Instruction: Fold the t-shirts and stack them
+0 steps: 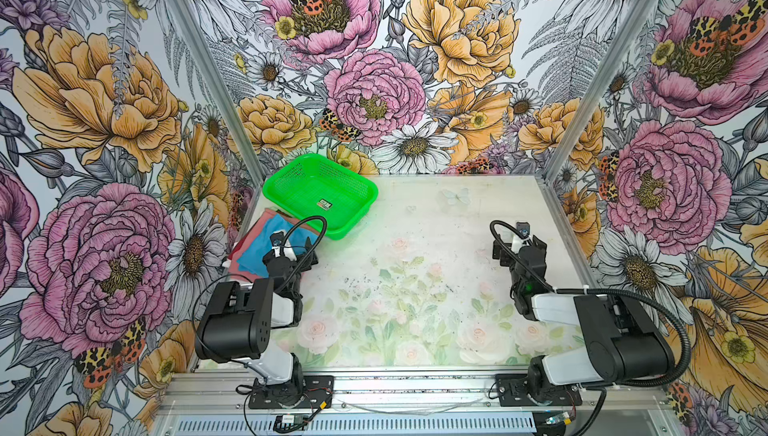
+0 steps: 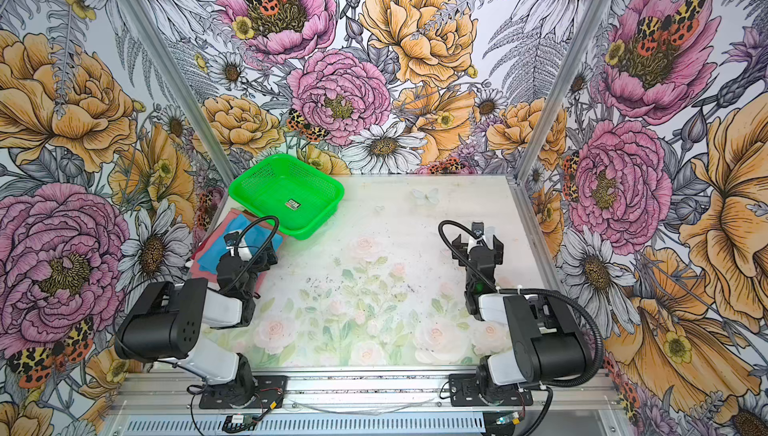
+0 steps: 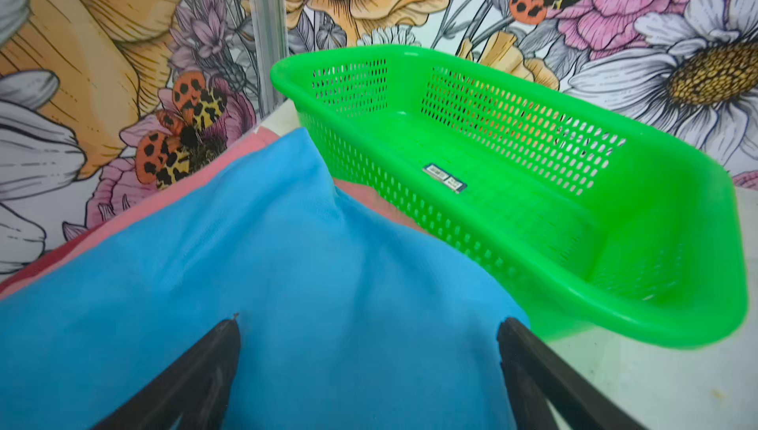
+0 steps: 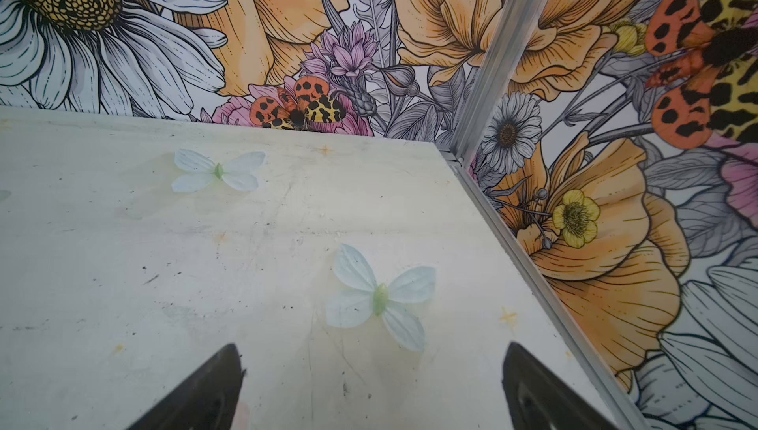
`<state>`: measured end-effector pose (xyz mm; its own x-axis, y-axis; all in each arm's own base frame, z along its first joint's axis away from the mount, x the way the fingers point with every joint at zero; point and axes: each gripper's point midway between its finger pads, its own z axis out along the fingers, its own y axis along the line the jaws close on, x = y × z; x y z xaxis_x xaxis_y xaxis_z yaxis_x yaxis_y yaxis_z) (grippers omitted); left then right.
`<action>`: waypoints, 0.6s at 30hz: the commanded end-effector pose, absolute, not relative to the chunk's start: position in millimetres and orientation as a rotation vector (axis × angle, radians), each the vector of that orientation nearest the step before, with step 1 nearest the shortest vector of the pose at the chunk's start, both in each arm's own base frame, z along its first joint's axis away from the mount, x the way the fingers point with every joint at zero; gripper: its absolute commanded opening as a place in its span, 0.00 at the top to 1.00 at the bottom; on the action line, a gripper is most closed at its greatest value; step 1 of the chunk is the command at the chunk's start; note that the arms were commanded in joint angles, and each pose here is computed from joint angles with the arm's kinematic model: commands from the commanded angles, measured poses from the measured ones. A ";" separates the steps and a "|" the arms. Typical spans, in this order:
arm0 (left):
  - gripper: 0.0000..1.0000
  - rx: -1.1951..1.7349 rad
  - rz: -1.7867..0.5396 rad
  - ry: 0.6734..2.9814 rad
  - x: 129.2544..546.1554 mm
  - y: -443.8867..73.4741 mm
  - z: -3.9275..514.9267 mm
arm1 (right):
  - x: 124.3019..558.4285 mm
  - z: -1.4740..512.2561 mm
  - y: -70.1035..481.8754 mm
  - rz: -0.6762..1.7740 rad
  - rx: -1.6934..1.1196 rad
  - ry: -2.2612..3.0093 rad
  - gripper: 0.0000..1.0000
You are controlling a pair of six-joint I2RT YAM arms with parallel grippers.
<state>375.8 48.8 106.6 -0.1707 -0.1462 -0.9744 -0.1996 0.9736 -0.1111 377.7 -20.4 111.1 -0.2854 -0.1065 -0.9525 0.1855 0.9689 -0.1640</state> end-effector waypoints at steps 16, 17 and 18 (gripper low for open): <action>0.01 -0.108 0.021 1.751 405.7 18.5 129.8 | 389.6 118.8 -37.8 -0.249 0.200 1.777 0.01; 0.01 -0.108 0.021 1.752 405.8 18.3 129.4 | 390.5 119.0 -37.3 -0.250 0.198 1.777 0.00; 0.01 -0.106 0.019 1.751 406.0 17.2 129.7 | 390.9 118.3 -38.0 -0.253 0.201 1.783 0.01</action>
